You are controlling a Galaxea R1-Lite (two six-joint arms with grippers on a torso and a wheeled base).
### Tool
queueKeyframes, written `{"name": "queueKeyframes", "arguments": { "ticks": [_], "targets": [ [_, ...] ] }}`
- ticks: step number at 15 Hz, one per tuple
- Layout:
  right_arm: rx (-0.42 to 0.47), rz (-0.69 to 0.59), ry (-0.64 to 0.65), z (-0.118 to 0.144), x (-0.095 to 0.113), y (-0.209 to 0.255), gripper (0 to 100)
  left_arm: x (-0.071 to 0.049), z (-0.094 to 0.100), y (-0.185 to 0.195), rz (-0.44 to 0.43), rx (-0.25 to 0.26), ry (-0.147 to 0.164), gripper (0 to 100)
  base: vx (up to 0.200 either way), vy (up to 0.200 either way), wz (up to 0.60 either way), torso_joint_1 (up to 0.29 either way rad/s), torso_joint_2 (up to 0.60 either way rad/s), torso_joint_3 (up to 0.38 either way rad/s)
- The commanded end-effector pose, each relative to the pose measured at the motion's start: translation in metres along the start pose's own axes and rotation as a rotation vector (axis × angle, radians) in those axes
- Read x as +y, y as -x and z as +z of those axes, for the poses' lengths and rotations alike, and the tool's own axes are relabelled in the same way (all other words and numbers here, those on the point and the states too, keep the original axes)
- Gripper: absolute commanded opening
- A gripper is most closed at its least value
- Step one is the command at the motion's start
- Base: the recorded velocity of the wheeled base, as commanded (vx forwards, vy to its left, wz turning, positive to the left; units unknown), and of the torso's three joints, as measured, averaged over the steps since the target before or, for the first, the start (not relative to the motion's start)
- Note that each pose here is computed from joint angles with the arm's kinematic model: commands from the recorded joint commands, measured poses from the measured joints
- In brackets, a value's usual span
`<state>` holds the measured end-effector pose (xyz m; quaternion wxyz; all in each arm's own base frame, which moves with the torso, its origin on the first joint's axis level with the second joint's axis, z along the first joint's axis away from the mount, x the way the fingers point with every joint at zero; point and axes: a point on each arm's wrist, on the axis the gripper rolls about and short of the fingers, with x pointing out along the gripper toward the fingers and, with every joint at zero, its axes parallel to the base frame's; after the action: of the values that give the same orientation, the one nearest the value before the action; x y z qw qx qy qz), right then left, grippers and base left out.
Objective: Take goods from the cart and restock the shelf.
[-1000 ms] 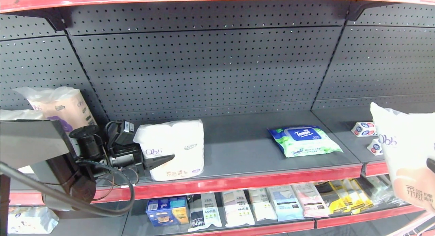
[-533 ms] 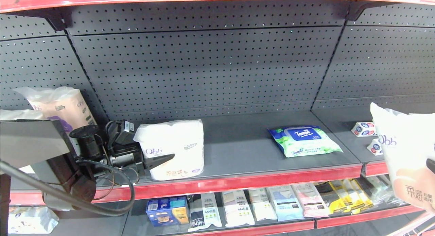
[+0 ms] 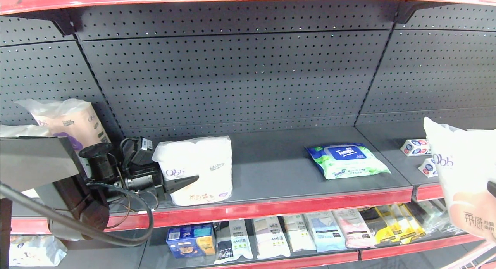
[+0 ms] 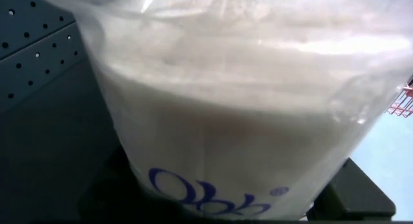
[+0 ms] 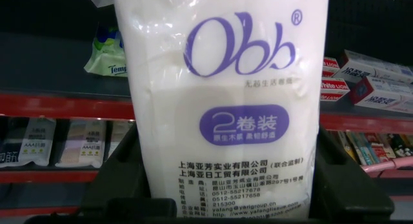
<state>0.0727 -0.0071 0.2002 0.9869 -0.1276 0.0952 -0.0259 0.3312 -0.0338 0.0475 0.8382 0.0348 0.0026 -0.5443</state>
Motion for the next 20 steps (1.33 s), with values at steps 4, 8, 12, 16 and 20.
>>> {"name": "queueKeyframes", "arguments": {
  "ticks": [4,8,12,16,20],
  "targets": [
    [-0.004,-0.001,0.001,0.002,0.0,0.0,0,0.0,-0.001,0.0,0.0,0.001,0.0,100,0.0,0.0,0.0,0.0,0.0,0.0],
    [-0.007,-0.001,0.001,0.002,0.0,0.001,0,-0.001,0.001,0.0,-0.001,-0.001,0.003,100,0.0,0.0,0.0,0.0,0.0,0.0],
    [-0.007,-0.001,0.001,0.001,0.0,0.001,0,-0.007,0.009,0.003,-0.001,-0.005,0.008,100,0.0,0.0,0.0,0.0,0.0,0.0],
    [-0.01,-0.002,0.001,0.003,-0.001,0.001,0,-0.024,0.014,0.017,0.012,0.011,0.061,100,0.0,0.0,0.0,0.0,0.0,0.0],
    [-0.019,-0.005,0.001,0.003,-0.001,0.002,0,-0.016,0.015,0.028,0.042,0.007,0.018,100,0.0,0.0,0.0,0.0,0.0,0.0]
  ]
}}
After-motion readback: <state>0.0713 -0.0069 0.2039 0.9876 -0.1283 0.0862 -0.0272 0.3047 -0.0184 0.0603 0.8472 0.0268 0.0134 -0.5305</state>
